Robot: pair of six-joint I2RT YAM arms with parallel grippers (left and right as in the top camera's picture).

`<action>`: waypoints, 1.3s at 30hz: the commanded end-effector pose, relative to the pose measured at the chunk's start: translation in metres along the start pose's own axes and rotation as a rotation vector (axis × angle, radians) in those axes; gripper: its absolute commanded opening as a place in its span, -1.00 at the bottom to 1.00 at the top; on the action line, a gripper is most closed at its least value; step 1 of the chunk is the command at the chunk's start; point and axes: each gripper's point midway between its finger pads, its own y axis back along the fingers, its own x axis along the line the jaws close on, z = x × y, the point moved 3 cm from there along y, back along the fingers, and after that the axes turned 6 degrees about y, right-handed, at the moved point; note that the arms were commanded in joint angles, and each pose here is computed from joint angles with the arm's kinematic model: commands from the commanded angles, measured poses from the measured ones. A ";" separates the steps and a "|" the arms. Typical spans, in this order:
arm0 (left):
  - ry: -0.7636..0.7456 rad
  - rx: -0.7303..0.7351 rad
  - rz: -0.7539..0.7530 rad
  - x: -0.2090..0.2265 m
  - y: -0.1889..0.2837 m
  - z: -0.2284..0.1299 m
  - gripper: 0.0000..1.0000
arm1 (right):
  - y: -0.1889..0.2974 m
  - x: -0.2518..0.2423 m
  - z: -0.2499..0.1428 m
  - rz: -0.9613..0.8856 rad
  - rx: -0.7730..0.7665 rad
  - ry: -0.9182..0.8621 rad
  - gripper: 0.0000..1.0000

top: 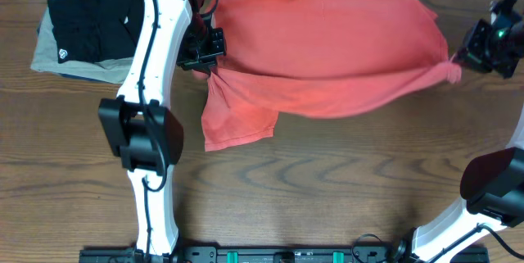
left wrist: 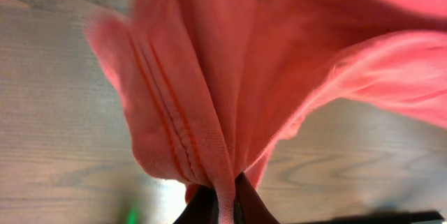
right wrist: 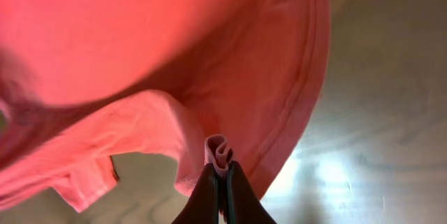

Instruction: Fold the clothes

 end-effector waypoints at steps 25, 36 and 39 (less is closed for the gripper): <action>0.005 0.030 0.063 0.071 0.021 -0.172 -0.88 | 0.023 -0.078 -0.090 -0.219 0.021 -0.229 -0.98; 0.056 -0.046 0.031 0.085 0.042 -0.184 -0.88 | 0.041 -0.096 -0.106 -0.235 0.005 -0.345 -0.98; 0.059 -0.029 0.038 0.087 0.041 -0.188 -0.87 | 0.040 -0.095 -0.106 -0.235 0.004 -0.353 -0.98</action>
